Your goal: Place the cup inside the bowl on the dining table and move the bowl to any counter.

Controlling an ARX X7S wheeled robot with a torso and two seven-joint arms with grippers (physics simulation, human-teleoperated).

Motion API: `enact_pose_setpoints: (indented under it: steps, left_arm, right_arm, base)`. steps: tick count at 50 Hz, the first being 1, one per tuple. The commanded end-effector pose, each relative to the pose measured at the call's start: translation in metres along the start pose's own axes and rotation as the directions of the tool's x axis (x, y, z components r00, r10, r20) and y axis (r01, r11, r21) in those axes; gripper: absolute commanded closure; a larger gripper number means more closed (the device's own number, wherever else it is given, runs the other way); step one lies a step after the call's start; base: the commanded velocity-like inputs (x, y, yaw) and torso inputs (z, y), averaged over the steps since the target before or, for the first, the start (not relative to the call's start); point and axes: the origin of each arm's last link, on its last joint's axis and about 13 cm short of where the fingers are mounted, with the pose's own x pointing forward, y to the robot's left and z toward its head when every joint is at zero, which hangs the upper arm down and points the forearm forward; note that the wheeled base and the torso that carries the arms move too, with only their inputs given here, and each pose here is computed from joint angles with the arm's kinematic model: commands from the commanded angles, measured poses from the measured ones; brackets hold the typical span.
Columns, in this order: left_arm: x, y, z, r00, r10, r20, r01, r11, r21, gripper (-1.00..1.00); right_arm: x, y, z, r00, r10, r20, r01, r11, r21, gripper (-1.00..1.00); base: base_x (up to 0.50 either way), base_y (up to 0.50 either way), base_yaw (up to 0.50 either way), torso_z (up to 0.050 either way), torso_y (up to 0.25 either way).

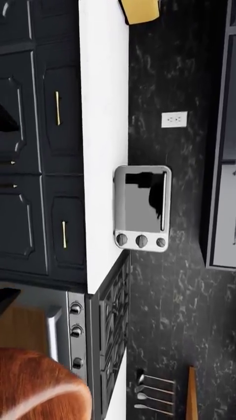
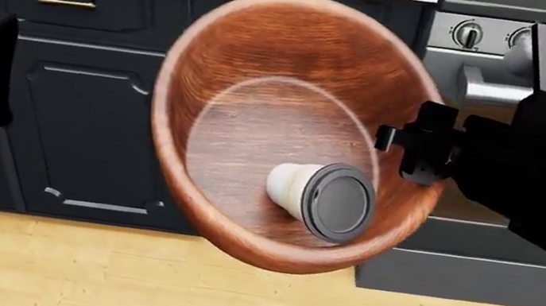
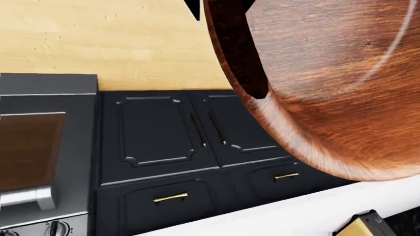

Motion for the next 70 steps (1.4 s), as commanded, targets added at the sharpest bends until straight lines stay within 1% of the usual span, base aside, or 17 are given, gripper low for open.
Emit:
enact_pose_setpoints:
  steps: [1, 12, 22, 27, 30, 41, 57, 70]
  left_arm:
    - [0.001, -0.001, 0.005, 1.0, 0.001, 0.01, -0.001, 1.0, 0.006, -1.0]
    - [0.0, 0.001, 0.01, 1.0, -0.002, 0.016, 0.002, 1.0, 0.009, -1.0]
    - [0.002, -0.003, 0.016, 1.0, -0.006, 0.028, 0.005, 1.0, 0.024, -1.0]
    - [0.001, 0.004, 0.02, 0.999, -0.002, 0.036, 0.001, 1.0, 0.028, -1.0]
    - [0.001, 0.001, 0.021, 0.999, -0.004, 0.039, 0.003, 1.0, 0.029, -1.0]
    - [0.002, -0.002, 0.014, 1.0, -0.008, 0.028, 0.008, 1.0, 0.02, -1.0]
    - [0.001, 0.001, 0.012, 1.0, -0.011, 0.025, 0.01, 1.0, 0.016, -1.0]
    - [0.002, -0.002, 0.011, 1.0, -0.009, 0.026, 0.008, 1.0, 0.015, -1.0]
  right_arm:
    - [-0.004, 0.005, 0.014, 0.999, 0.038, 0.034, -0.038, 0.999, 0.0, 1.0]
    - [-0.008, 0.005, 0.02, 0.998, 0.033, 0.056, -0.034, 0.999, 0.014, 1.0]
    - [-0.006, 0.004, 0.017, 0.998, 0.031, 0.052, -0.032, 0.999, 0.012, 1.0]
    - [-0.007, 0.003, 0.017, 0.998, 0.026, 0.049, -0.027, 1.0, 0.012, 1.0]
    - [-0.007, 0.003, 0.018, 0.998, 0.025, 0.052, -0.026, 1.0, 0.011, 1.0]
    - [-0.012, 0.004, 0.019, 0.998, 0.014, 0.056, -0.014, 1.0, 0.01, 1.0]
    - [-0.009, 0.004, 0.018, 0.999, 0.019, 0.049, -0.02, 1.0, 0.014, 1.0]
    - [-0.007, 0.003, 0.013, 0.999, 0.02, 0.033, -0.02, 1.0, 0.001, 1.0]
  base:
    - [0.51, 0.27, 0.0, 0.0, 0.0]
    - [0.5, 0.27, 0.0, 0.0, 0.002]
    - [0.47, 0.28, 0.0, 0.0, 0.001]
    - [0.47, 0.28, 0.0, 0.0, 0.002]
    - [0.48, 0.28, 0.0, 0.0, 0.003]
    - [0.48, 0.28, 0.0, 0.0, 0.001]
    - [0.47, 0.28, 0.0, 0.001, 0.001]
    - [0.45, 0.34, 0.0, 0.0, 0.002]
